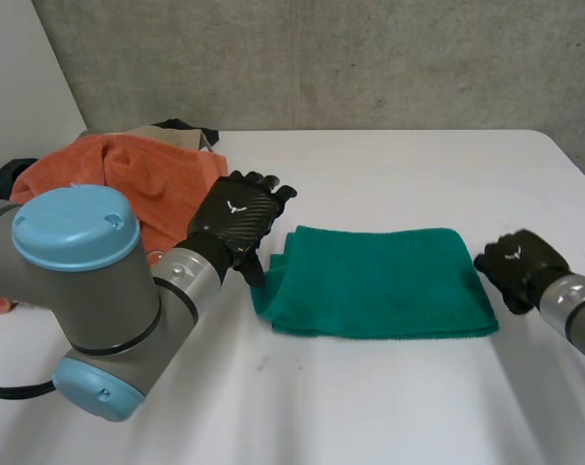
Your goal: Fold the laundry.
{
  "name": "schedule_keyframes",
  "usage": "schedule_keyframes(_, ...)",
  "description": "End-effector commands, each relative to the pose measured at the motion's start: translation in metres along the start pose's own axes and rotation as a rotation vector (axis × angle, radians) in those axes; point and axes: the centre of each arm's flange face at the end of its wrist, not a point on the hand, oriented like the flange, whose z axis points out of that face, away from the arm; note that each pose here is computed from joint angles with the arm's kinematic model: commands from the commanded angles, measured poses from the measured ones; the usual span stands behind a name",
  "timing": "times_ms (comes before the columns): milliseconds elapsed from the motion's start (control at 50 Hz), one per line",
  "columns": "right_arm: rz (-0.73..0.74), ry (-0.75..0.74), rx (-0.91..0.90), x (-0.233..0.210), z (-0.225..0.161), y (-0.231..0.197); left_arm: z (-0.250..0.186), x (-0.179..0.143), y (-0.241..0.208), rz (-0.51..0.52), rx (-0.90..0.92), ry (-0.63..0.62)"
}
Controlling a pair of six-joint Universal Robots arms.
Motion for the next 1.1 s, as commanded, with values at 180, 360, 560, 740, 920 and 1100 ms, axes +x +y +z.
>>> schedule_keyframes(180, 0.084, -0.146, 0.399, -0.072, -0.014, -0.113, -0.017, -0.021, -0.017, -0.003, 0.029, -0.061)
schedule_keyframes(360, 0.296, -0.043, 0.154, -0.039, -0.008, -0.060, -0.022, -0.015, -0.012, -0.021, 0.015, -0.040)
schedule_keyframes(560, 0.351, -0.060, -0.023, 0.002, -0.009, 0.014, -0.019, -0.013, -0.015, -0.094, 0.036, -0.032)
schedule_keyframes(740, 0.367, -0.101, -0.030, -0.004, -0.002, 0.027, -0.015, -0.010, -0.012, -0.094, 0.030, -0.023)
schedule_keyframes(920, 0.374, -0.100, -0.022, -0.006, 0.003, 0.030, -0.015, -0.012, -0.011, -0.094, 0.024, -0.027)
schedule_keyframes(1100, 0.420, -0.106, -0.016, -0.007, -0.004, 0.024, -0.016, -0.011, -0.012, -0.094, 0.027, -0.027)
